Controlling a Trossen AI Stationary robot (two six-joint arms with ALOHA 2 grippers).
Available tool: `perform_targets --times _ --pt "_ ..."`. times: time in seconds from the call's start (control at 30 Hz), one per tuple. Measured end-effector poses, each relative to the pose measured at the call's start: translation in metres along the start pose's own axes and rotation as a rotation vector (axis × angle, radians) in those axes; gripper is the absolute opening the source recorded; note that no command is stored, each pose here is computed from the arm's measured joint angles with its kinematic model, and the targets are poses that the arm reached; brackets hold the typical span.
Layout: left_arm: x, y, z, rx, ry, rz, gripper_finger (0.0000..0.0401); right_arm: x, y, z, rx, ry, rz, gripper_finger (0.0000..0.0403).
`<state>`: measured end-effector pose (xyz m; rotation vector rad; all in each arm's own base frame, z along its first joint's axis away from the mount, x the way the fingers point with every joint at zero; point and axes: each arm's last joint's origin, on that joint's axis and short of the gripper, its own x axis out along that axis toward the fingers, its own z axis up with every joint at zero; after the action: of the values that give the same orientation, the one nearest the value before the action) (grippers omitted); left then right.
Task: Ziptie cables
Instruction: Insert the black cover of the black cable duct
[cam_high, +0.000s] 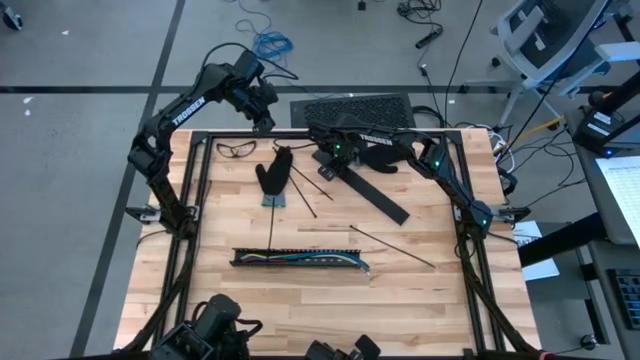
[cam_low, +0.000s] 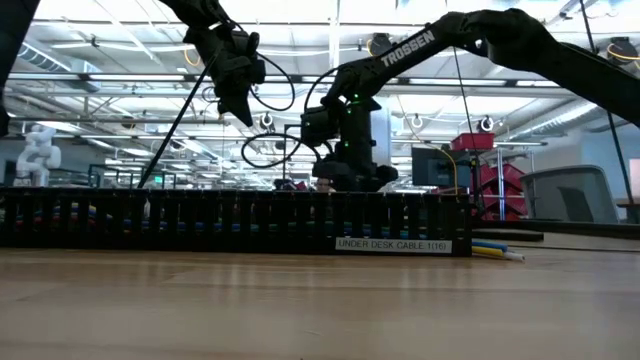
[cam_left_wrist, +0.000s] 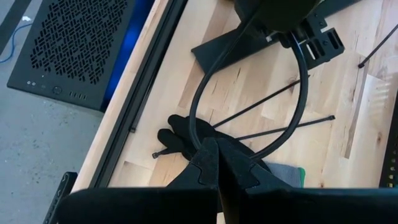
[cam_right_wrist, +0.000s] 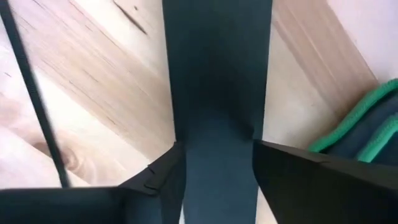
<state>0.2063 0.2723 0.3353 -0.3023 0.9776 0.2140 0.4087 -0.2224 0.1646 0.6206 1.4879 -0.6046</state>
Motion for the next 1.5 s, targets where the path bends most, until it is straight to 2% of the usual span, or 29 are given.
perform_targets --times 0.13,0.23,0.57,0.77,1.13,1.5 --pt "0.0 0.0 0.0 0.0 0.0 0.0 0.0 0.0 -0.001 0.0 -0.017 0.001 0.001 0.0157" --pt "0.0 0.0 0.0 0.0 0.001 0.0 0.0 0.0 -0.001 0.0 -0.03 0.0 0.0 0.0163" --pt "0.0 0.0 -0.002 -0.008 0.018 -0.008 0.0 -0.002 -0.001 -0.007 -0.078 0.065 0.004 0.0269" --pt "0.0 0.0 -0.003 -0.008 0.021 -0.01 0.0 -0.003 0.001 -0.001 -0.098 0.013 0.048 0.0302" --pt "0.0 -0.002 -0.005 -0.024 0.044 -0.017 0.0 -0.003 -0.006 0.005 -0.078 -0.039 0.03 0.0309" --pt "0.0 -0.002 -0.005 -0.027 0.045 -0.017 0.0 0.022 -0.009 -0.005 -0.046 0.021 0.081 0.0309"
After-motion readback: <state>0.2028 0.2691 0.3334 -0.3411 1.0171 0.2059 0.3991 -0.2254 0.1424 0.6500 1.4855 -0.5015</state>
